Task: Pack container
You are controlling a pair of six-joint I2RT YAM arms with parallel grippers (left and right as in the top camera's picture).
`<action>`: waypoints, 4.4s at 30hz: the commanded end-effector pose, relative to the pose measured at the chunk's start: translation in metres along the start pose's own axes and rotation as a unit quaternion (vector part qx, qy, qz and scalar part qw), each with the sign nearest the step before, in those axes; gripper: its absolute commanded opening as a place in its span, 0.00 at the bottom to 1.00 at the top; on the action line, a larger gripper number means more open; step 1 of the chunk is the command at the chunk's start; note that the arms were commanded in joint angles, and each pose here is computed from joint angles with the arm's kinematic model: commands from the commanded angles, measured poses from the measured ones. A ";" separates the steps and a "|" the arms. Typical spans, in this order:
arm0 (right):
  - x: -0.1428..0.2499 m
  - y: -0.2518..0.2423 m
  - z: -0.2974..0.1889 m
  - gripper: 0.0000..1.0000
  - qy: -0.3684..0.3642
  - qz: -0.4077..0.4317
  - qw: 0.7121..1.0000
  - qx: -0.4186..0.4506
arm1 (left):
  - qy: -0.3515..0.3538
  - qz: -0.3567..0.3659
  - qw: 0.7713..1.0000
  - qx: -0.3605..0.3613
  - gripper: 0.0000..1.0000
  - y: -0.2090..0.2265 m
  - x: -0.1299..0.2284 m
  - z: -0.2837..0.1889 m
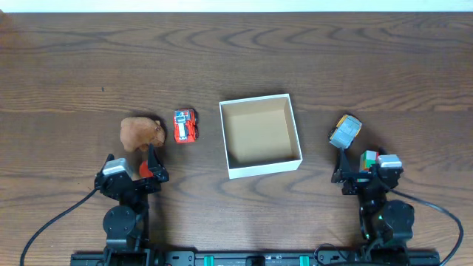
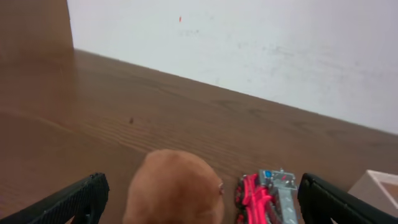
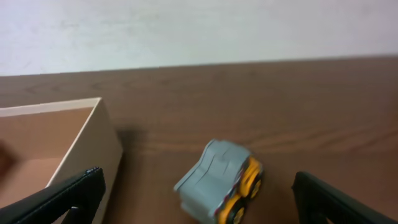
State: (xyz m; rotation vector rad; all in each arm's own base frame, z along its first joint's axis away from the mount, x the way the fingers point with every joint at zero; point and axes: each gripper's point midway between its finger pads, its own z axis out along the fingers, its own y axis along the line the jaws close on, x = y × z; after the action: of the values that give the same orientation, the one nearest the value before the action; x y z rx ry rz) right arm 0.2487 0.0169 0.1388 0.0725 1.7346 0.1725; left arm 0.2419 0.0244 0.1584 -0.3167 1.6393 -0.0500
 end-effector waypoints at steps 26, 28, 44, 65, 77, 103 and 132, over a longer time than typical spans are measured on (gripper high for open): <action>-0.106 0.041 0.063 0.99 0.425 0.031 0.905 -0.002 | 0.399 0.021 0.913 -0.084 0.98 -0.024 -0.046 0.002; -0.100 0.033 0.070 0.99 0.431 0.045 0.901 0.027 | 0.409 0.022 0.908 -0.085 0.98 -0.024 -0.041 0.003; -0.015 -0.023 0.115 0.99 0.484 0.180 0.817 0.257 | 0.415 0.019 0.906 -0.078 0.98 -0.026 -0.038 0.003; 0.052 -0.032 0.119 0.99 0.541 0.208 0.754 0.309 | 0.416 0.019 0.906 -0.078 0.98 -0.026 -0.038 0.003; 0.069 -0.032 0.113 0.99 0.548 0.217 0.746 0.311 | 0.416 0.019 0.906 -0.078 0.98 -0.026 -0.038 0.003; 0.093 -0.030 0.118 0.96 0.539 0.222 0.756 0.297 | 0.416 0.019 0.906 -0.078 0.98 -0.026 -0.038 0.003; 0.092 -0.028 0.124 0.22 0.531 0.222 0.764 0.291 | 0.416 0.019 0.906 -0.078 0.98 -0.026 -0.038 0.003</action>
State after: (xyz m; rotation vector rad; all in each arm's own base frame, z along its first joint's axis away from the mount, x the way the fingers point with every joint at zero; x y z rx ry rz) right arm 0.3576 0.0095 0.0289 1.0389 2.8274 -0.0029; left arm 0.2499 0.0073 0.1939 -0.4114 2.5267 -0.0219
